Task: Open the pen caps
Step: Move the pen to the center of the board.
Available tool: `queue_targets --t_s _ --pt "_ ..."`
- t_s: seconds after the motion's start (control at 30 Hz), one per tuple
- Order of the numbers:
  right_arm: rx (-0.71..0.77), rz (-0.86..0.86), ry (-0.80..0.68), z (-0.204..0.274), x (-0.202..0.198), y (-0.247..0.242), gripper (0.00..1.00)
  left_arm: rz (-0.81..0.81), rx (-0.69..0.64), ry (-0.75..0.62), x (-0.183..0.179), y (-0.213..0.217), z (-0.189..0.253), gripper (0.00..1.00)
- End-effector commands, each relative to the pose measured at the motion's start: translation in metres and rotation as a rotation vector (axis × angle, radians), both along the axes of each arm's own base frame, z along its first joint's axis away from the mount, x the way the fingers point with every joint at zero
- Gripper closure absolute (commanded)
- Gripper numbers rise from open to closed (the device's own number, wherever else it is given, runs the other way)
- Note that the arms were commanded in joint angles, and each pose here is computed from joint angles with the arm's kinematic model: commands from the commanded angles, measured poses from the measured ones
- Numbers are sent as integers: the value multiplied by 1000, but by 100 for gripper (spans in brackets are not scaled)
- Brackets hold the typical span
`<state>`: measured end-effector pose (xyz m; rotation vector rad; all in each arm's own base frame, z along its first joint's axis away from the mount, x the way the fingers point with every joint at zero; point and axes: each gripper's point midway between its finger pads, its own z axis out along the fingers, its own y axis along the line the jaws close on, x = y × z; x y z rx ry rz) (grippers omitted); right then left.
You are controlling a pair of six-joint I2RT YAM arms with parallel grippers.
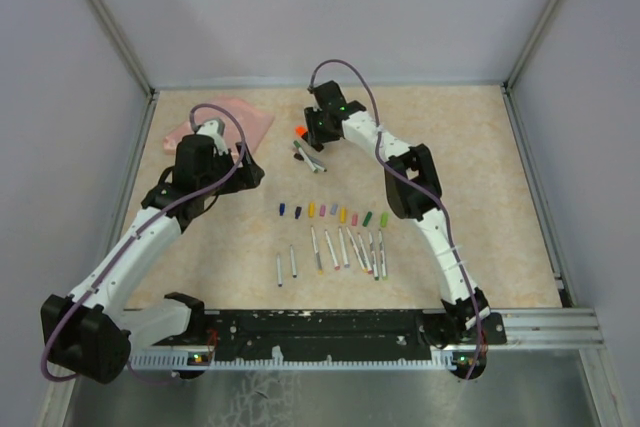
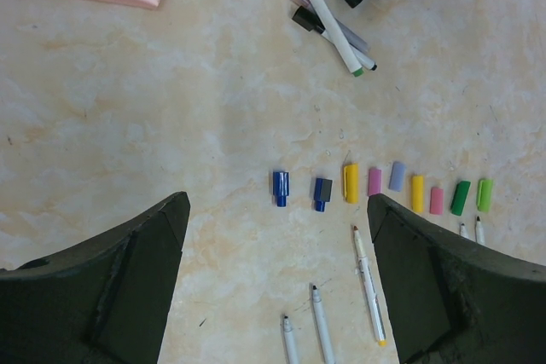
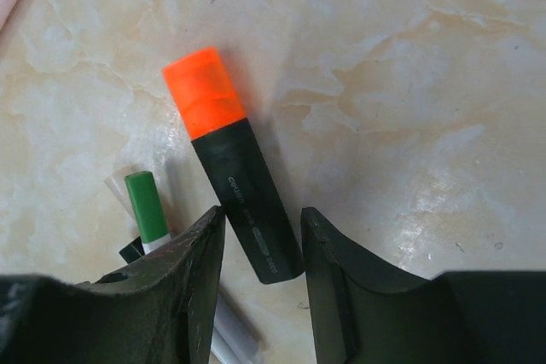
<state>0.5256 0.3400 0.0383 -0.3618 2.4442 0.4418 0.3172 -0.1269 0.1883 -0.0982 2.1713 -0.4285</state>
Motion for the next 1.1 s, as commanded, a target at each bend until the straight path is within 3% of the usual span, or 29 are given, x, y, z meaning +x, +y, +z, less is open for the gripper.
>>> queue_targets --t_s 0.0,0.53,1.07 --pt "-92 3 -21 1 2 -13 59 -14 -18 -60 9 -3 20 10" --pt "-215 15 -32 0 -9 -40 70 -25 -37 -57 5 -6 21 10" --pt "-192 -50 11 10 -72 -84 72 -75 -94 -49 0 -18 19 11"
